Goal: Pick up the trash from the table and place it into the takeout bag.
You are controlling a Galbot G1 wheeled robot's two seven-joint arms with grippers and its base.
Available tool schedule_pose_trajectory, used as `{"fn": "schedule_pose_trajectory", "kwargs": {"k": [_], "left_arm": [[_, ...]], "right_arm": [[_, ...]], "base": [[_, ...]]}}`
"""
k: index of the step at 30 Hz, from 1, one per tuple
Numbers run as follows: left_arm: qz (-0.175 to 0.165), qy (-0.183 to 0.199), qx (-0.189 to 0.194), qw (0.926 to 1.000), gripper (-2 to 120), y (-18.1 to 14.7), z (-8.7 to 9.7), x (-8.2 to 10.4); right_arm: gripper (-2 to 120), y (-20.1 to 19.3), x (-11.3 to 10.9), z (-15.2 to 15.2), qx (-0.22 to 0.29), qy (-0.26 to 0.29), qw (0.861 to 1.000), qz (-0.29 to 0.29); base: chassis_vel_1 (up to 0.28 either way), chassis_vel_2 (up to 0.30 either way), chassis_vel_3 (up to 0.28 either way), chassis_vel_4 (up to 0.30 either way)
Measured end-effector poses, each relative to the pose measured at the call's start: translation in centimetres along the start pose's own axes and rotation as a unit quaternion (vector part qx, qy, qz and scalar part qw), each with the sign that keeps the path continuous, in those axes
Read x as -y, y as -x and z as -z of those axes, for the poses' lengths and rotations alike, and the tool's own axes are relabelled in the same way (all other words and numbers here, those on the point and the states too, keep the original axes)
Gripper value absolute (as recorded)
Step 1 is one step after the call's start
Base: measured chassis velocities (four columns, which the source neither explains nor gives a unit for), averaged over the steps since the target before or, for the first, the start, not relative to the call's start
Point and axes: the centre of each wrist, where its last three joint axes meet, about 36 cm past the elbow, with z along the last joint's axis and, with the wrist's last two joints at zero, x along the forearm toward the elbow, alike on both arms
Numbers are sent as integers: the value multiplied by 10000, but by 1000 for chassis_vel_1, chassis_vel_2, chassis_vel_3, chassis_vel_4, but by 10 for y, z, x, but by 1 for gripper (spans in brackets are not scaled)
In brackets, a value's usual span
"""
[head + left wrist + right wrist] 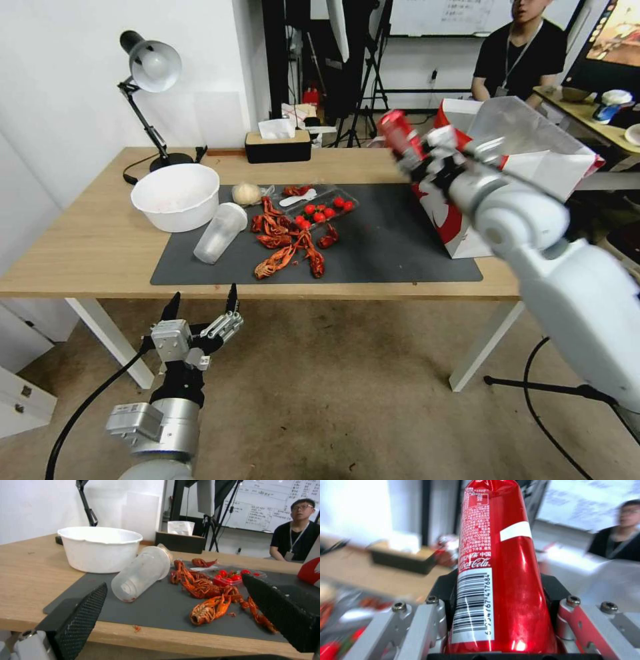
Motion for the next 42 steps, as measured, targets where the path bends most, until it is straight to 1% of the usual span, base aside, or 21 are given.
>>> {"fn": "schedule_pose_trajectory", "kwargs": {"k": [1, 2, 4, 5, 7, 8, 9, 10, 11, 14, 20, 23, 24, 27, 28, 30, 31, 33, 34, 37, 42], "left_arm": [[-2, 3, -2, 10000, 100, 0, 0, 0], [-8, 5, -5, 10000, 100, 0, 0, 0], [-9, 4, -6, 10000, 100, 0, 0, 1], [-14, 0, -8, 10000, 100, 0, 0, 1], [-15, -1, -9, 10000, 100, 0, 0, 1], [-21, -6, -11, 10000, 100, 0, 0, 1], [-23, -6, -12, 10000, 100, 0, 0, 1], [-32, -4, -13, 10000, 100, 0, 0, 1], [-37, -2, -10, 10000, 100, 0, 0, 1], [-50, -10, -7, 10000, 100, 1, 0, 2], [-76, -32, 29, 10000, 100, 0, 3, 4], [-126, -62, 43, 9999, 100, -1, 3, 3], [-126, -62, 43, 9999, 100, -1, 3, 3], [-126, -77, 55, 9999, 100, -1, 4, 3], [-126, -77, 55, 9999, 100, -1, 4, 3], [-124, -82, 56, 9999, 100, -1, 4, 4], [-124, -82, 56, 9999, 100, -1, 4, 4], [-122, -84, 56, 9999, 100, -1, 4, 4], [-121, -83, 59, 9999, 100, -1, 4, 4], [-118, -80, 73, 9999, 100, -1, 6, 4], [-110, -70, 77, 9999, 100, -2, 6, 3]], "right_arm": [[41, -1, 9, 9, 66, 69, 9998, -170], [41, 1, 27, 24, 140, 198, 9988, -432], [41, 1, 31, 28, 158, 228, 9984, -484], [41, 3, 50, 41, 204, 367, 9966, -713], [41, 3, 52, 42, 204, 382, 9964, -734], [41, 9, 71, 48, 142, 512, 9943, -923], [41, 10, 74, 48, 121, 529, 9939, -958], [41, 15, 85, 46, 20, 592, 9925, -1072], [41, 18, 91, 43, -61, 647, 9914, -1135], [41, 23, 97, 35, -237, 786, 9895, -1189], [42, 28, 101, 21, -447, 907, 9873, -1226], [57, 30, 99, 17, -494, 960, 9868, -1206], [57, 30, 99, 17, -494, 960, 9868, -1206], [72, 32, 97, 15, -523, 971, 9866, -1203], [72, 32, 97, 15, -523, 971, 9866, -1203], [80, 32, 95, 13, -538, 958, 9869, -1179], [80, 32, 95, 13, -538, 958, 9869, -1179], [92, 32, 92, 12, -541, 945, 9875, -1140], [95, 32, 91, 12, -539, 942, 9877, -1127], [100, 30, 87, 12, -524, 944, 9882, -1090], [100, 25, 81, 14, -468, 1014, 9891, -962]], "base": [[0, 0, 0, 0], [0, 0, 0, 0], [0, 0, 0, 0], [0, 0, 0, 0], [0, 0, 0, 0], [0, 0, 0, 0], [0, 0, 0, 0], [0, 0, 0, 0], [0, 0, 0, 0], [0, 0, 0, 0], [0, 0, 0, 0], [0, 0, 0, 0], [0, 0, 0, 0], [0, 0, 0, 0], [0, 0, 0, 0], [0, 0, 0, 0], [0, 0, 0, 0], [0, 0, 0, 0], [0, 0, 0, 0], [0, 0, 0, 0], [0, 0, 0, 0]]}}
